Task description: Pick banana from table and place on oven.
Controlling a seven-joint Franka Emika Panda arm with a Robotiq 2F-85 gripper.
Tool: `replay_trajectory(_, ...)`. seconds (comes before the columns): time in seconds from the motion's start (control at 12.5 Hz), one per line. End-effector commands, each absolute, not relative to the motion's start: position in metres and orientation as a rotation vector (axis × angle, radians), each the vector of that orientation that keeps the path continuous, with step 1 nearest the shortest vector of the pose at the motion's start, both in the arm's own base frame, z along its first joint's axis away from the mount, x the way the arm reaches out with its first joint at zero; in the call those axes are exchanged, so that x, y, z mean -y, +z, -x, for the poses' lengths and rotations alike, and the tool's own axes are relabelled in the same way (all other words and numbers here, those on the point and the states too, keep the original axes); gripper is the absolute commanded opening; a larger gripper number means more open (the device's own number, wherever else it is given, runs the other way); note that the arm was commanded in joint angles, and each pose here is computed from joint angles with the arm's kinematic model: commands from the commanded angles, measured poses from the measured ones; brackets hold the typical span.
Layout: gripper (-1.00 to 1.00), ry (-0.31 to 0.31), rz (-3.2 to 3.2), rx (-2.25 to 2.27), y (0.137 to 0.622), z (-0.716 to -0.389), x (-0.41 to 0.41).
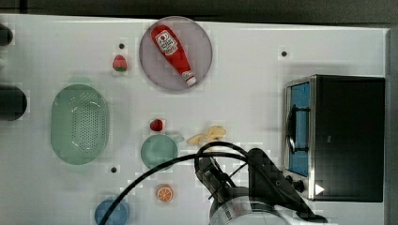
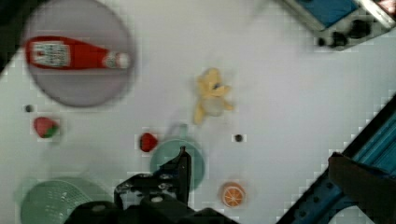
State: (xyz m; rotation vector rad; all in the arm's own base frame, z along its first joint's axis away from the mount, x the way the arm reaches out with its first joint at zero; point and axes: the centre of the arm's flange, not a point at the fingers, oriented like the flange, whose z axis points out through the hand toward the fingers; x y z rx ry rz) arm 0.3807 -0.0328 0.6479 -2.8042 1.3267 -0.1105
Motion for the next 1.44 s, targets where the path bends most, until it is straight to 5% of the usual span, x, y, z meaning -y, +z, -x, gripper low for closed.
replay_trajectory(0.08, 1.00, 0.109, 2.851, -1.410, 0.561, -0.429, 0.034)
replay_trajectory(0.48, 1.00, 0.182, 2.879, -1.411, 0.452, -0.496, 0.036)
replay_trajectory(0.64, 1.00, 0.158, 2.881, -1.402, 0.410, -0.512, 0.034)
replay_trajectory(1.12, 1.00, 0.078, 2.870, -1.380, 0.280, -0.496, 0.031)
replay_trajectory(1.44, 1.00, 0.121, 2.888, -1.366, 0.212, -0.482, 0.025)
